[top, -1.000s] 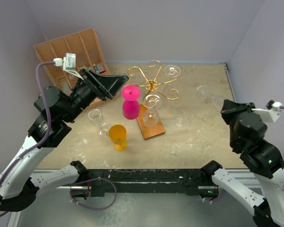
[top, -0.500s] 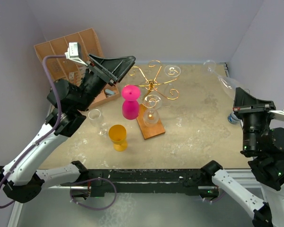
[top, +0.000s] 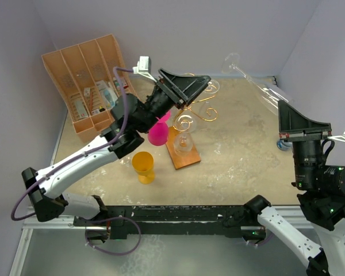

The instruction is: Place the wine glass upside down on the wine glass rack

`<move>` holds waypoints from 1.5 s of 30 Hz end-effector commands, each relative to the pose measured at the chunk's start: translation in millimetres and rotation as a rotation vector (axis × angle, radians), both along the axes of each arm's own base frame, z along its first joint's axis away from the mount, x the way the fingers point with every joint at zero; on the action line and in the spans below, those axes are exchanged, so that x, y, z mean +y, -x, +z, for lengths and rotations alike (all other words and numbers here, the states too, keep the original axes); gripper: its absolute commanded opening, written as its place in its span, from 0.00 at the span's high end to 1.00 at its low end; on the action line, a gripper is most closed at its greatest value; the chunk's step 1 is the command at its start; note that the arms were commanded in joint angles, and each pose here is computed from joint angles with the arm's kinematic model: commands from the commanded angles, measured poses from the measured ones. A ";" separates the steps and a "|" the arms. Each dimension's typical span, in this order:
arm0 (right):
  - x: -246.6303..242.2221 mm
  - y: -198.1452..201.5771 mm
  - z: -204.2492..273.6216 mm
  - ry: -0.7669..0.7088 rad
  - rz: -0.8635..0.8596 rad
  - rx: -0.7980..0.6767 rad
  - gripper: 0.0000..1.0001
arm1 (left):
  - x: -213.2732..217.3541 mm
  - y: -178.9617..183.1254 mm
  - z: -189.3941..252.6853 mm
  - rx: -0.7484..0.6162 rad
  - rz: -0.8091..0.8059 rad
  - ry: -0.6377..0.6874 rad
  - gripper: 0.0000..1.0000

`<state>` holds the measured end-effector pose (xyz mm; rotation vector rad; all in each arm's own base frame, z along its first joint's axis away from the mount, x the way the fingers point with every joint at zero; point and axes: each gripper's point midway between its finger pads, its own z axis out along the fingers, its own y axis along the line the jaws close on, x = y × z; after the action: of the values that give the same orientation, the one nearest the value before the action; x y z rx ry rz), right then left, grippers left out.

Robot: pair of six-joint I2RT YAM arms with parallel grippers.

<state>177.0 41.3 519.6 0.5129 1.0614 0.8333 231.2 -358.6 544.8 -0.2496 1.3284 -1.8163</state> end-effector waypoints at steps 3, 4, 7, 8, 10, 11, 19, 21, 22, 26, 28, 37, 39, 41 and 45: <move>6.9 36.1 45.9 -0.116 0.150 -0.215 1.00 | -6.1 -11.3 34.9 0.007 0.087 0.146 0.43; 9.1 35.8 46.6 -0.117 0.161 -0.215 1.00 | -9.8 -13.4 35.6 0.013 0.100 0.144 0.43; 15.7 34.9 46.9 -0.121 0.194 -0.215 1.00 | -21.8 -16.0 34.1 0.028 0.128 0.134 0.43; 17.6 35.3 47.2 -0.123 0.205 -0.219 1.00 | -23.6 -18.6 32.9 0.035 0.147 0.131 0.43; 22.0 35.0 46.8 -0.126 0.227 -0.227 1.00 | -25.2 -26.8 28.0 0.067 0.191 0.129 0.43; 24.0 34.8 46.7 -0.126 0.236 -0.230 1.00 | -25.0 -31.8 25.8 0.085 0.211 0.136 0.43; 38.9 22.1 37.1 -0.102 0.271 -0.183 1.00 | -33.3 -54.2 12.8 0.161 0.278 0.149 0.43; 41.2 21.9 35.8 -0.101 0.281 -0.187 1.00 | -29.2 -58.7 9.2 0.186 0.307 0.158 0.43; 42.6 21.8 35.2 -0.100 0.288 -0.189 1.00 | -26.8 -60.8 7.8 0.199 0.319 0.167 0.43; 47.5 22.4 33.6 -0.089 0.310 -0.189 1.00 | -21.6 -66.3 9.0 0.219 0.353 0.197 0.48; 49.2 22.2 30.9 -0.083 0.317 -0.180 1.00 | -18.8 -67.0 9.7 0.217 0.363 0.206 0.57; 57.1 20.6 10.6 -0.052 0.351 -0.118 1.00 | -5.3 -69.1 2.2 0.248 0.395 0.251 0.79; 57.5 23.1 8.4 -0.058 0.363 -0.116 1.00 | -5.0 -68.8 3.8 0.246 0.393 0.262 0.86; 57.4 26.2 6.5 -0.063 0.373 -0.119 1.00 | -4.0 -68.3 6.3 0.242 0.391 0.273 0.91; 58.2 26.8 0.6 -0.059 0.380 -0.101 1.00 | 0.5 -66.7 11.4 0.228 0.395 0.290 1.00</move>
<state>171.7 103.8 501.6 0.3533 1.1310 1.1491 305.9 -384.6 521.8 -0.8153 1.1910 -1.6148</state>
